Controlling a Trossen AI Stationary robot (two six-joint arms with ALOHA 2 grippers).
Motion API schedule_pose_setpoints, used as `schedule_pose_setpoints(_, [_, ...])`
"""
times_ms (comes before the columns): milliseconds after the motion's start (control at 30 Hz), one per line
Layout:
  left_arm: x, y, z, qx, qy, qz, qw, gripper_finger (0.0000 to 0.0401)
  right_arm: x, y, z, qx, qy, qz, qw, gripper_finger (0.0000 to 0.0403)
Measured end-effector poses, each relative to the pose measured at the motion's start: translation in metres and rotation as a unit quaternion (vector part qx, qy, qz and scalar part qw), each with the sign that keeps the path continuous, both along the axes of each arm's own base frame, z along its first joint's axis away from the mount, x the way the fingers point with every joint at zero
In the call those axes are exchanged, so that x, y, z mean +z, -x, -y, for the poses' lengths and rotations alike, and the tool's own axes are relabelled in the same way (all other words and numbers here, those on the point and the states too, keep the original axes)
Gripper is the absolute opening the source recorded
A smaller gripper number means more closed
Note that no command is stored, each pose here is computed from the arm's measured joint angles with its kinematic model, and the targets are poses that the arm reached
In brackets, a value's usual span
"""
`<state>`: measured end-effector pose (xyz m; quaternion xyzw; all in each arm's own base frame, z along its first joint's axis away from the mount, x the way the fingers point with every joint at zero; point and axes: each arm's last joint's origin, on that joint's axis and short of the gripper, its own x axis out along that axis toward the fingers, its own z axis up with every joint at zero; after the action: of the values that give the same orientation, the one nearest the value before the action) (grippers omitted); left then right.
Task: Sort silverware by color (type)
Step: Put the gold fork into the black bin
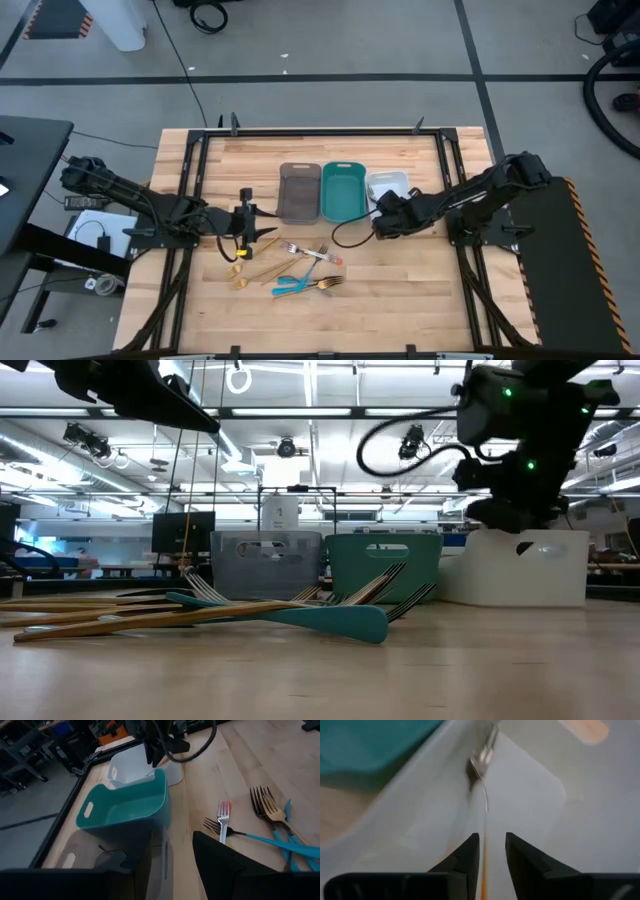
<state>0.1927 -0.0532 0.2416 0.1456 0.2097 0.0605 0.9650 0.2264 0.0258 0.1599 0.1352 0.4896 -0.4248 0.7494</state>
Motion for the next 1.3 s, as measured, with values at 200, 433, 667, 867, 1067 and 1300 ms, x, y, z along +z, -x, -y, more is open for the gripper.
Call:
schedule_pose_setpoints(200, [-0.003,0.002,-0.001,0.018,0.034,-0.011,0.999,0.0151,0.022,-0.011,-0.002,0.028,0.01,0.02,0.999,0.0104])
schedule_pose_setpoints(433, [-0.009,0.005,-0.001,0.032,0.057,-0.037,0.997,0.0151,0.053,-0.017,-0.007,0.064,0.062,0.066,0.994,0.0104])
schedule_pose_setpoints(667, [-0.024,0.015,-0.001,0.041,0.163,-0.129,0.977,0.0151,0.07,-0.022,-0.018,0.085,0.138,0.136,0.977,0.0104])
schedule_pose_setpoints(867, [-0.031,0.02,-0.002,0.068,0.258,-0.177,0.947,0.0151,0.08,-0.033,-0.027,0.108,0.189,0.19,0.957,0.0104])
schedule_pose_setpoints(1067, [-0.035,0.025,-0.003,0.105,0.301,-0.202,0.926,0.0151,0.083,-0.051,-0.038,0.158,0.213,0.246,0.932,0.0104])
schedule_pose_setpoints(1300, [-0.036,0.029,-0.001,0.137,0.328,-0.214,0.91,0.0151,0.066,-0.082,-0.048,0.253,0.203,0.282,0.903,0.0104])
